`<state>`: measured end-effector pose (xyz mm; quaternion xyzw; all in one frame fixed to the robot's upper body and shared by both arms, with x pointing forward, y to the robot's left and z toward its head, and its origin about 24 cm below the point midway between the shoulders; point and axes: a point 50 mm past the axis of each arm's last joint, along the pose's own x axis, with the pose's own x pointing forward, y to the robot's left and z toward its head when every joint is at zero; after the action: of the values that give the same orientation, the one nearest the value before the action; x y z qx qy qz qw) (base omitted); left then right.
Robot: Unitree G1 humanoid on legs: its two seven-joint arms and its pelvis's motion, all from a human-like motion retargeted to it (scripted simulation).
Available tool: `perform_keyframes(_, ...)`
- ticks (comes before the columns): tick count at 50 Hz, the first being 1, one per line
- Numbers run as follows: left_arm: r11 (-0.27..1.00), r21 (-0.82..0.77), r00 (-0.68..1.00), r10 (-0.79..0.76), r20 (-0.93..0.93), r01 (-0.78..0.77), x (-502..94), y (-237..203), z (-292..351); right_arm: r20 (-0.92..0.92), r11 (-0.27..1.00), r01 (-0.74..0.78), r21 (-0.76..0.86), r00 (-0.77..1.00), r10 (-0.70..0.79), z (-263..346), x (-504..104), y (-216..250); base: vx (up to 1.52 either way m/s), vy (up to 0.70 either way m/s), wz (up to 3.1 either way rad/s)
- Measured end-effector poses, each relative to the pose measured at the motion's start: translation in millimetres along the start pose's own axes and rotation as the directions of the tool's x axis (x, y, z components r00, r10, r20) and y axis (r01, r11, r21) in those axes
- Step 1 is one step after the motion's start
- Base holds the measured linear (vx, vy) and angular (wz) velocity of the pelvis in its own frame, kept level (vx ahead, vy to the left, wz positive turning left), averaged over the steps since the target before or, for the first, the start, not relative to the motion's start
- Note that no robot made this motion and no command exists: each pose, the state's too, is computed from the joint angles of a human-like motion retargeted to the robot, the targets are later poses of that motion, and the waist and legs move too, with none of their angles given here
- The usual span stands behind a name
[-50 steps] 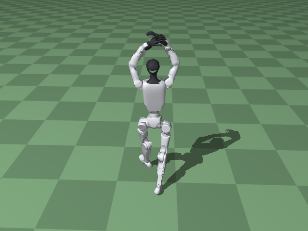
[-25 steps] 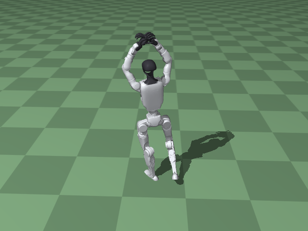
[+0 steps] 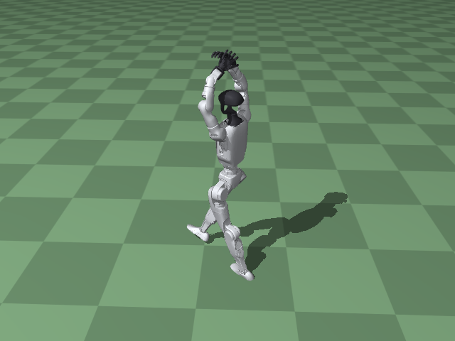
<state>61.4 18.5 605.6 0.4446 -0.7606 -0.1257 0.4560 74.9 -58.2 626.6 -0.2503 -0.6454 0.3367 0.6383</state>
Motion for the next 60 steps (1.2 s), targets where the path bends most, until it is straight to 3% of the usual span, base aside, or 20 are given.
perform_keyframes(11,1.000,-0.021,1.000,-0.023,-0.008,0.023,-0.2,-4.1,-2.4,-0.016,1.000,0.000,-0.013,1.000,-0.001,0.1,-2.0,-2.2,0.52,-0.02,1.02)
perform_keyframes(13,0.999,-0.005,0.999,-0.044,-0.005,0.044,-0.8,-8.6,-3.7,-0.018,0.991,0.002,-0.137,1.000,-0.004,1.4,-4.3,-3.1,0.54,-0.11,0.52)
perform_keyframes(15,0.999,-0.001,0.999,-0.033,0.017,0.033,4.2,-5.3,4.1,-0.006,0.999,0.001,-0.034,1.000,-0.001,4.8,-5.0,-4.1,0.52,-0.02,0.30)
perform_keyframes(18,0.999,-0.025,0.999,-0.037,0.021,0.038,8.2,-9.7,5.8,-0.013,1.000,0.012,-0.013,1.000,-0.013,8.0,-9.0,-10.6,0.56,0.04,0.20)
perform_keyframes(31,0.991,-0.130,0.999,-0.014,0.048,0.021,18.1,-14.4,18.4,-0.019,0.999,0.045,-0.024,0.999,-0.045,24.0,-18.3,-23.0,0.34,-0.19,-0.01)
perform_keyframes(36,0.987,-0.160,0.998,0.001,0.057,0.008,19.4,-13.1,20.2,-0.026,0.997,0.042,-0.068,0.999,-0.044,30.1,-12.7,-22.0,0.21,-0.20,-0.28)
perform_keyframes(38,0.985,-0.171,0.998,0.024,0.050,-0.015,15.1,-11.6,15.2,-0.021,0.987,0.046,-0.157,0.999,-0.050,29.1,-11.0,-18.9,0.15,0.02,-0.13)
perform_keyframes(48,0.960,-0.275,0.999,0.041,-0.003,-0.040,-1.3,-12.3,-3.4,-0.052,0.995,0.013,-0.103,0.998,-0.018,10.4,-7.0,-7.5,0.12,0.16,0.28)
perform_keyframes(60,0.970,-0.244,1.000,0.008,-0.012,-0.011,-3.2,-7.4,-2.8,-0.027,0.997,0.001,-0.080,1.000,-0.003,6.0,-6.5,-5.0,0.17,0.32,0.74)
